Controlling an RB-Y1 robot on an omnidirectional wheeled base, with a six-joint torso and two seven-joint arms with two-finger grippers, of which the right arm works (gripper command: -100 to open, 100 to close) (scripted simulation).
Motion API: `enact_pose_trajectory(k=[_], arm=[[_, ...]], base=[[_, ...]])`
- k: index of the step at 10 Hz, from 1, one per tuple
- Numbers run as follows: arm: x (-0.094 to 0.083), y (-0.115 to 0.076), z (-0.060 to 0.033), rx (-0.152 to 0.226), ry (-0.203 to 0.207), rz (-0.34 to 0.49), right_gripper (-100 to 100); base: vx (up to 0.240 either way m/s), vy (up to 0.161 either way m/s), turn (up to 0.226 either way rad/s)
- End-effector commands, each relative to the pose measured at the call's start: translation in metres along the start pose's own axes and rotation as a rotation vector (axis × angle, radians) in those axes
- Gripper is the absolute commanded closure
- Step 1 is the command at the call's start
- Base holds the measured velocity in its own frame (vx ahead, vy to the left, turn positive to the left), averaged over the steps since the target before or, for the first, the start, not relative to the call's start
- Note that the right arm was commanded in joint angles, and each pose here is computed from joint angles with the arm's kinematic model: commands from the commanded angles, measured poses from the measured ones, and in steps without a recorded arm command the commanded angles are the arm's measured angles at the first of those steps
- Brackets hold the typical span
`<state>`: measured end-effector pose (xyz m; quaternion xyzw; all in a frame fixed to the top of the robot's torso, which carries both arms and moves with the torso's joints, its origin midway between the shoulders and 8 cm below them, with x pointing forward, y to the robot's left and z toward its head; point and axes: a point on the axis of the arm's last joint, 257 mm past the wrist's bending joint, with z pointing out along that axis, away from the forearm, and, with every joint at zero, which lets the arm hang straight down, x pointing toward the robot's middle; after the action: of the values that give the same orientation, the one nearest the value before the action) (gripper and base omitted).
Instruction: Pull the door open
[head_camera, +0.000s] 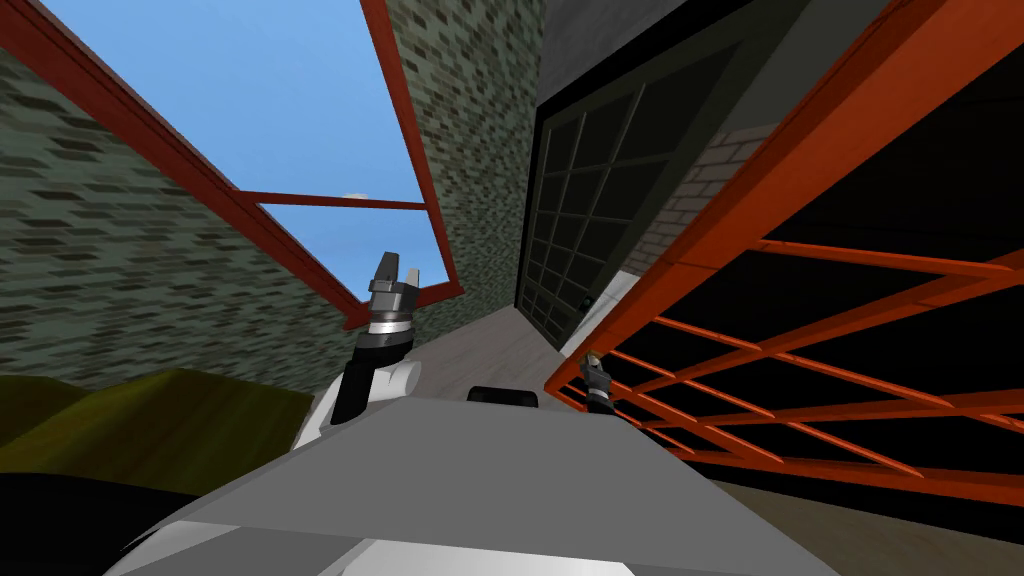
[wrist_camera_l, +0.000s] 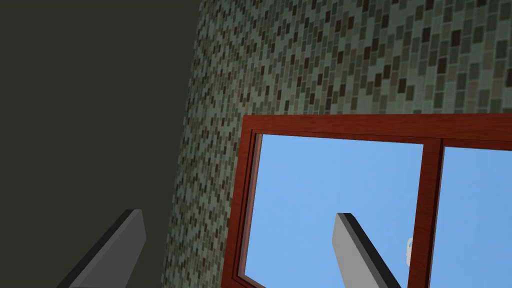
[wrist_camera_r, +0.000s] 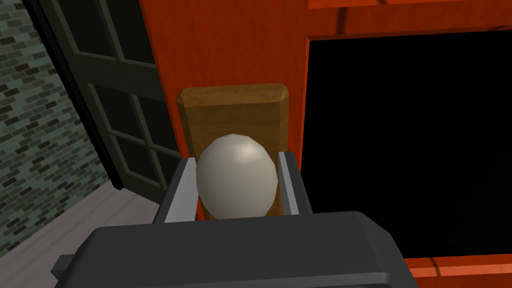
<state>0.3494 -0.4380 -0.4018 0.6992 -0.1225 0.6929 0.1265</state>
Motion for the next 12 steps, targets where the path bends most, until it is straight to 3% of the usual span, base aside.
enact_pose_trajectory(k=[1,2,7,9,10,12], arm=[[0.000,0.000,0.0000,0.000,0.000,0.000,100],[-0.001,-0.005,-0.0055,0.032,-0.002,0.001,100],[0.003,-0.014,-0.0177,0.117,0.007,0.003,100],[0.004,-0.016,-0.0222,0.145,0.008,0.005,100],[0.001,-0.015,-0.0219,0.134,0.000,0.001,100],[0.000,-0.015,-0.0320,0.167,-0.001,0.001,100]], base=[[-0.116,-0.011,0.029],[-0.167,0.003,0.099],[-0.250,-0.003,0.108],[-0.233,-0.021,0.070],[-0.105,-0.006,0.017],[-0.189,-0.032,0.122]])
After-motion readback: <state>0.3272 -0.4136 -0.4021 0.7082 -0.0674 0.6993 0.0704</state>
